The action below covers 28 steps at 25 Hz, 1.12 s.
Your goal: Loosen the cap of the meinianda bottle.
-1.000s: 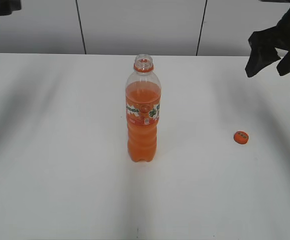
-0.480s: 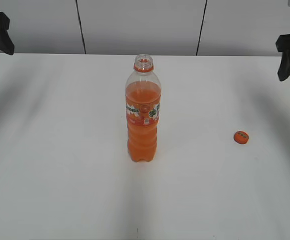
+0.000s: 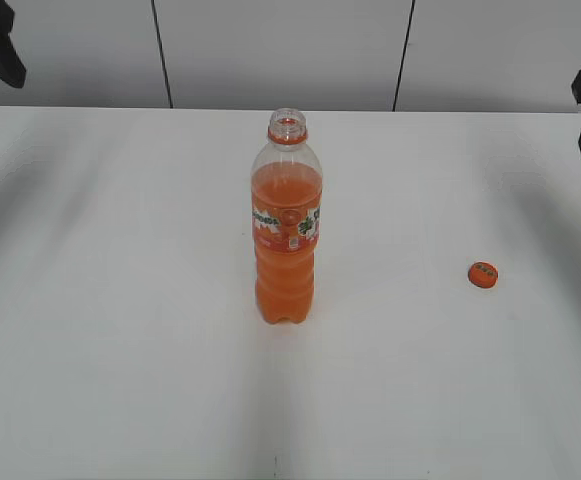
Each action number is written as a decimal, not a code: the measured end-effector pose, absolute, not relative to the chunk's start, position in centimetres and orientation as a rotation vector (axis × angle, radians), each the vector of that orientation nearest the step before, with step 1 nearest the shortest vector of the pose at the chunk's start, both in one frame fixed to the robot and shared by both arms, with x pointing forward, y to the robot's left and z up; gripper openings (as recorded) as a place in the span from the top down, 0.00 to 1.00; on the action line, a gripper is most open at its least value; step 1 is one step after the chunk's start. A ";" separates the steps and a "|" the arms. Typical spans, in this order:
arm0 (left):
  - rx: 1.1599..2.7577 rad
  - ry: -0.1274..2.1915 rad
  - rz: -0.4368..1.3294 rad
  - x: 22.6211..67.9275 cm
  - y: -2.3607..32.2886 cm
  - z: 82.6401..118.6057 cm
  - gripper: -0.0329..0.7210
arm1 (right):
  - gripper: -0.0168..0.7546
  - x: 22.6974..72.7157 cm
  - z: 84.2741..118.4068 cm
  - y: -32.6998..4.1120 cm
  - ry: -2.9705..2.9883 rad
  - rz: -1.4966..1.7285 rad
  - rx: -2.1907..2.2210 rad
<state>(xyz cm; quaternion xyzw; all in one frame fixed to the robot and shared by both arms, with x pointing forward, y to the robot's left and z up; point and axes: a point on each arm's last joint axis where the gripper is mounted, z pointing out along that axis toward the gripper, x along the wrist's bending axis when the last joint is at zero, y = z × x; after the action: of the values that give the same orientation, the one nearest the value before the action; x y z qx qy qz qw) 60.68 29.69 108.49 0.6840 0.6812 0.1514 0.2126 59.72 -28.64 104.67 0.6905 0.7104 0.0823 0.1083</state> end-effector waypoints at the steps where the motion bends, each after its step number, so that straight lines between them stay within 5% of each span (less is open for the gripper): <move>1: 1.905 1.888 0.433 60.5 29.8 108.8 0.23 | 0.24 59.6 104.9 -28.7 2.085 0.245 2.024; 17: 1.827 1.719 0.728 50.5 30.0 119.5 0.23 | 0.24 52.1 116.5 -29.4 1.880 0.520 1.771; 28: 1.738 1.625 0.856 41.1 30.1 117.5 0.23 | 0.24 44.0 119.2 -29.8 1.790 0.632 1.658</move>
<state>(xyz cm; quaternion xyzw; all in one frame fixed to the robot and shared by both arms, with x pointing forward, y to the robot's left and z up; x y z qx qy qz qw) 41.12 30.14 117.45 0.6553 0.6127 0.3227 0.3017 44.05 -29.77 119.15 0.6263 0.6762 0.2389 0.3056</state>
